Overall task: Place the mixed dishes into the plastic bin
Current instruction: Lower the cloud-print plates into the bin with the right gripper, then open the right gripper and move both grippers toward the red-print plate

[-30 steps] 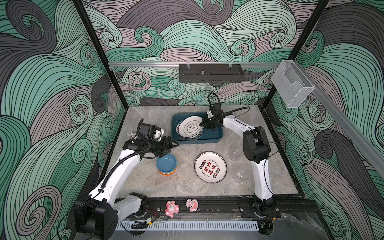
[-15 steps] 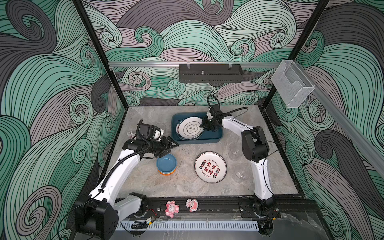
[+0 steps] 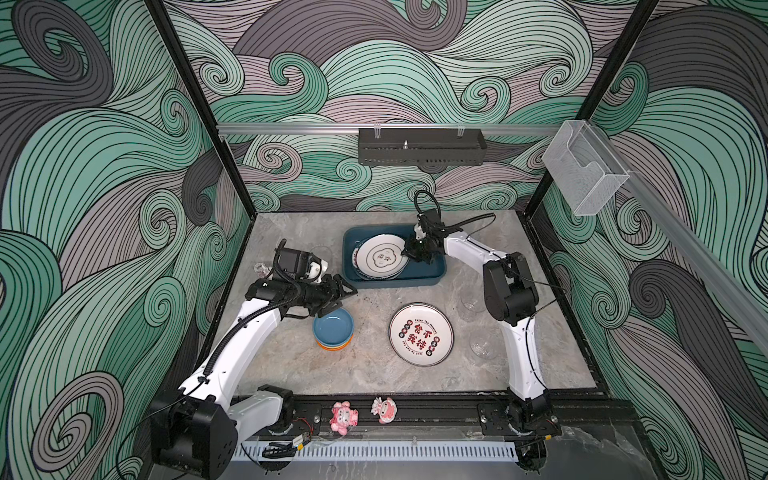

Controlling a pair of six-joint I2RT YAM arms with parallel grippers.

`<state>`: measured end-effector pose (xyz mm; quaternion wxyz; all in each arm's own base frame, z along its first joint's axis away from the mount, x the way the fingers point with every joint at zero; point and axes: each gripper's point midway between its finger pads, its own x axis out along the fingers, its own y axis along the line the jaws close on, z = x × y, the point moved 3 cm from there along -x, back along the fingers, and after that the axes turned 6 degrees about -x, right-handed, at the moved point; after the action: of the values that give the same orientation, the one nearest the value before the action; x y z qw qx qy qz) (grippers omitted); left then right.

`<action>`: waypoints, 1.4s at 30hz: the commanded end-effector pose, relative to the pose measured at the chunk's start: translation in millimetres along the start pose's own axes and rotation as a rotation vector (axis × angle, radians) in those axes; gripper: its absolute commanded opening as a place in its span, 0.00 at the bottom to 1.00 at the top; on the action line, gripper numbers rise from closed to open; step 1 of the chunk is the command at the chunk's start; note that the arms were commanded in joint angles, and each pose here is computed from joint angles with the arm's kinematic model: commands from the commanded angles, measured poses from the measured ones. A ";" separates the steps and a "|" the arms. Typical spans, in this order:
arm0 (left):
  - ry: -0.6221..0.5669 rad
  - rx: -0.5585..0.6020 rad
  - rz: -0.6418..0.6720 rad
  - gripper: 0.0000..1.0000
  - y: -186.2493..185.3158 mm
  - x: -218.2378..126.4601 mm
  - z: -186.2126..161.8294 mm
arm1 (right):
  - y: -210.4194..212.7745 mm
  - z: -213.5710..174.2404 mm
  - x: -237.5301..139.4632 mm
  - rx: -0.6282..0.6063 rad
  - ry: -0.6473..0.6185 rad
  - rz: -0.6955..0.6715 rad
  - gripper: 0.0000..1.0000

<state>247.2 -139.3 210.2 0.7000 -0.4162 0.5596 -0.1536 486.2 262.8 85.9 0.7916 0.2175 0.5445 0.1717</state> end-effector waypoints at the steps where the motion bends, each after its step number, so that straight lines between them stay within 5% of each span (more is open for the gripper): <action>1: 0.022 -0.009 0.001 0.70 4.2 1.6 -1.7 | -3.9 -3.5 -2.3 -0.015 0.003 -0.031 0.18; 42: 0.046 -0.026 -0.024 0.69 4.4 7.8 0.8 | -2.6 0.3 -24.2 -0.074 -0.013 -0.126 0.22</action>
<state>248.4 -141.6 204.1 0.6836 -0.4256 0.5707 -0.1609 477.9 250.7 81.1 0.7987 0.1733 0.5580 0.1438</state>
